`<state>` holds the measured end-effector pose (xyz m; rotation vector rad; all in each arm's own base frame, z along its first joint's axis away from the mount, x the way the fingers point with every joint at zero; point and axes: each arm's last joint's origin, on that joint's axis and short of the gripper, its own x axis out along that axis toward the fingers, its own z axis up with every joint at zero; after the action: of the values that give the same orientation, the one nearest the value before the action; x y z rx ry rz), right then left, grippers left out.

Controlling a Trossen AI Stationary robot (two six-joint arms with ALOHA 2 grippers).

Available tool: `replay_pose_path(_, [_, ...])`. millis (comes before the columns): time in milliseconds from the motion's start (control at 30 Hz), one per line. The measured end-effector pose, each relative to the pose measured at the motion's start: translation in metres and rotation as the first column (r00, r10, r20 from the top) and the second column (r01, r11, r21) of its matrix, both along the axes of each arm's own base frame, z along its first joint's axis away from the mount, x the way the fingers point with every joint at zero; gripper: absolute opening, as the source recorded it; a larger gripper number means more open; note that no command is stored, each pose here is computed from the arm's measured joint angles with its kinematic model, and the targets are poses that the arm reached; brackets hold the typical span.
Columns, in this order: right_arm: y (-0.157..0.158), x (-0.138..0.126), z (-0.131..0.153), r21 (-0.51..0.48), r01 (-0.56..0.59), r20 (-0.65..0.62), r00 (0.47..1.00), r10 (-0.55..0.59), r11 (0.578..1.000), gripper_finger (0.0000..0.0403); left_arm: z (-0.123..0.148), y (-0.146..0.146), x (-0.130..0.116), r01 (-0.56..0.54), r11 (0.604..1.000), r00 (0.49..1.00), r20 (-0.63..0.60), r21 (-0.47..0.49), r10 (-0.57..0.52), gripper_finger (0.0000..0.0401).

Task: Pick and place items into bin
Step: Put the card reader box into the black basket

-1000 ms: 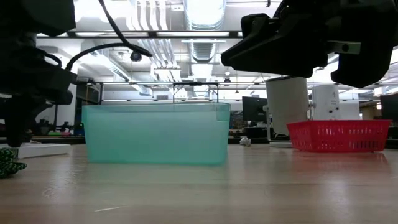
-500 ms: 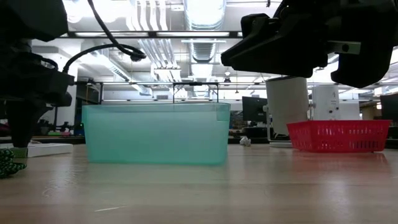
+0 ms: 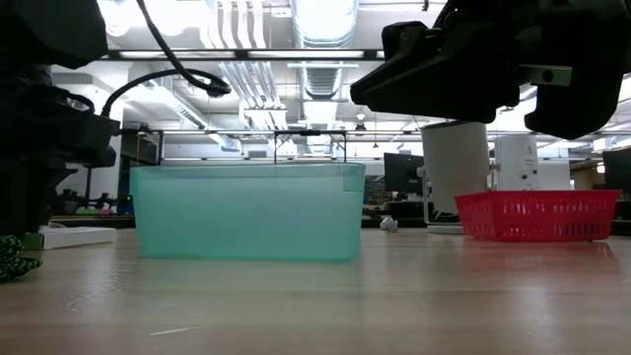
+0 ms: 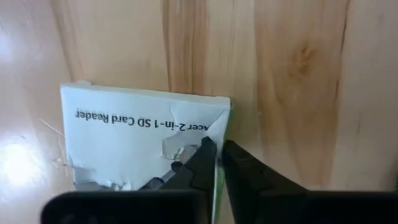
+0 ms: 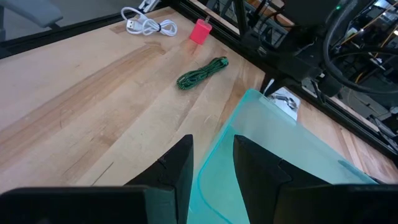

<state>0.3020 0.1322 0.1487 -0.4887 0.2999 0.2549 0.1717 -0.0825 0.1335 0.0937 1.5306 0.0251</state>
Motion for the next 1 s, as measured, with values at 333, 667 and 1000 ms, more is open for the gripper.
replay_pose_path(333, [0.0,0.0,0.0,-0.003,-0.001,0.001,1.0,0.001,1.0,0.01,0.015,-0.003,0.005,0.002,0.999,1.0,-0.007,-0.034,-0.002,0.0001])
replay_pose_path(667, [0.0,0.0,0.0,-0.003,-0.001,0.0,1.0,0.001,1.0,0.01,0.037,-0.004,0.008,0.014,0.998,0.997,0.071,-0.067,-0.009,0.0001])
replay_pose_path(1000, [0.0,0.0,0.0,-0.003,-0.001,0.0,1.0,0.001,1.0,0.01,0.041,-0.003,0.007,0.015,0.997,0.996,0.093,-0.073,-0.009,0.0001])
